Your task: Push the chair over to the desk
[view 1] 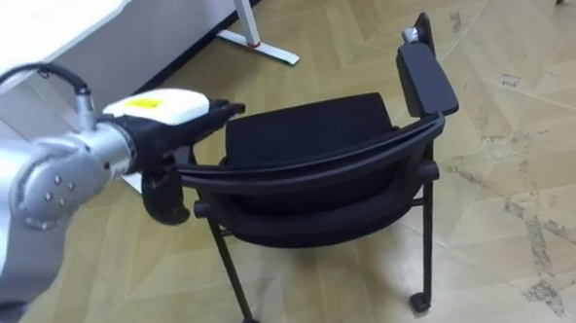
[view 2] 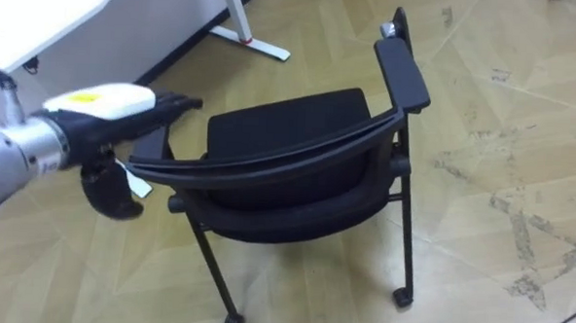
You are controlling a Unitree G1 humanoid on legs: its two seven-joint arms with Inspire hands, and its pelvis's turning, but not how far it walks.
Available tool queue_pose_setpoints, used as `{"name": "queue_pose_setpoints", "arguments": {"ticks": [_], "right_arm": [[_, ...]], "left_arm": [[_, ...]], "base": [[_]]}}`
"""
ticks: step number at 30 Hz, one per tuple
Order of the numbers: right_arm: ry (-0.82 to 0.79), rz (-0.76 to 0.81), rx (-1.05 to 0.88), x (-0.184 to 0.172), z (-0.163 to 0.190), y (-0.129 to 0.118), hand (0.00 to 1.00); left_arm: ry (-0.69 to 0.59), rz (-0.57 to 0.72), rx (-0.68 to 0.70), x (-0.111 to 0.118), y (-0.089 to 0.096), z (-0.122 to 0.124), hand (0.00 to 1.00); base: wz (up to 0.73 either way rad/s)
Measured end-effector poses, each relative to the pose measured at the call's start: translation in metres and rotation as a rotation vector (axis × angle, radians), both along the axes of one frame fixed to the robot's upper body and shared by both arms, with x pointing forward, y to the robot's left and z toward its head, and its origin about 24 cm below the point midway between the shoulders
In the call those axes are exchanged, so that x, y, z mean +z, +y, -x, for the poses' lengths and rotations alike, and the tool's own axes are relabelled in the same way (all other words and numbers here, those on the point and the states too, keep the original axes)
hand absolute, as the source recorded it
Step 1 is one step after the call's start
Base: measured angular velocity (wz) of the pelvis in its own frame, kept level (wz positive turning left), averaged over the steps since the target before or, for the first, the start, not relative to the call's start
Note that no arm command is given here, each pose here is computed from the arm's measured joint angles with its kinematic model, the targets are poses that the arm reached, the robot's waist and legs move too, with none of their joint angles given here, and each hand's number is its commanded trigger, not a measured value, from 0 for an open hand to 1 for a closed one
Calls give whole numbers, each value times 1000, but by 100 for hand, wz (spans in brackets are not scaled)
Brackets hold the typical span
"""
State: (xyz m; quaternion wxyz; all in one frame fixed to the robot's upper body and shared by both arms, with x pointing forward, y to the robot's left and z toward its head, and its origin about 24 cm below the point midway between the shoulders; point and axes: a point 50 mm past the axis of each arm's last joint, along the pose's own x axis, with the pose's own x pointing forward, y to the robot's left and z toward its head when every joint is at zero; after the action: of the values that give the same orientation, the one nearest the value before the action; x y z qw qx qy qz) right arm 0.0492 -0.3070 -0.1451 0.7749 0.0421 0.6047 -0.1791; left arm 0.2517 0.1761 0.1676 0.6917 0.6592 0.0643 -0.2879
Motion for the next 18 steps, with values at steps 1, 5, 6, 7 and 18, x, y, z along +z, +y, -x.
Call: {"name": "queue_pose_setpoints", "arguments": {"ticks": [1,5,6,7,18], "right_arm": [[1,1,-1,0,1,0,0],[9,2,-4,0,4,-1,0],[8,2,-4,0,4,-1,0],[6,5,-3,0,3,-1,0],[16,57,15,-2,-1,4,0]], "left_arm": [[-5,-6,-7,3,0,0,0],[-29,-17,-57,18,-6,3,0],[-31,-17,-60,18,-6,3,0],[-31,-17,-61,18,-7,3,0],[42,109,59,-38,3,-14,0]], "base": [[0],[0],[0],[0],[-2]]}}
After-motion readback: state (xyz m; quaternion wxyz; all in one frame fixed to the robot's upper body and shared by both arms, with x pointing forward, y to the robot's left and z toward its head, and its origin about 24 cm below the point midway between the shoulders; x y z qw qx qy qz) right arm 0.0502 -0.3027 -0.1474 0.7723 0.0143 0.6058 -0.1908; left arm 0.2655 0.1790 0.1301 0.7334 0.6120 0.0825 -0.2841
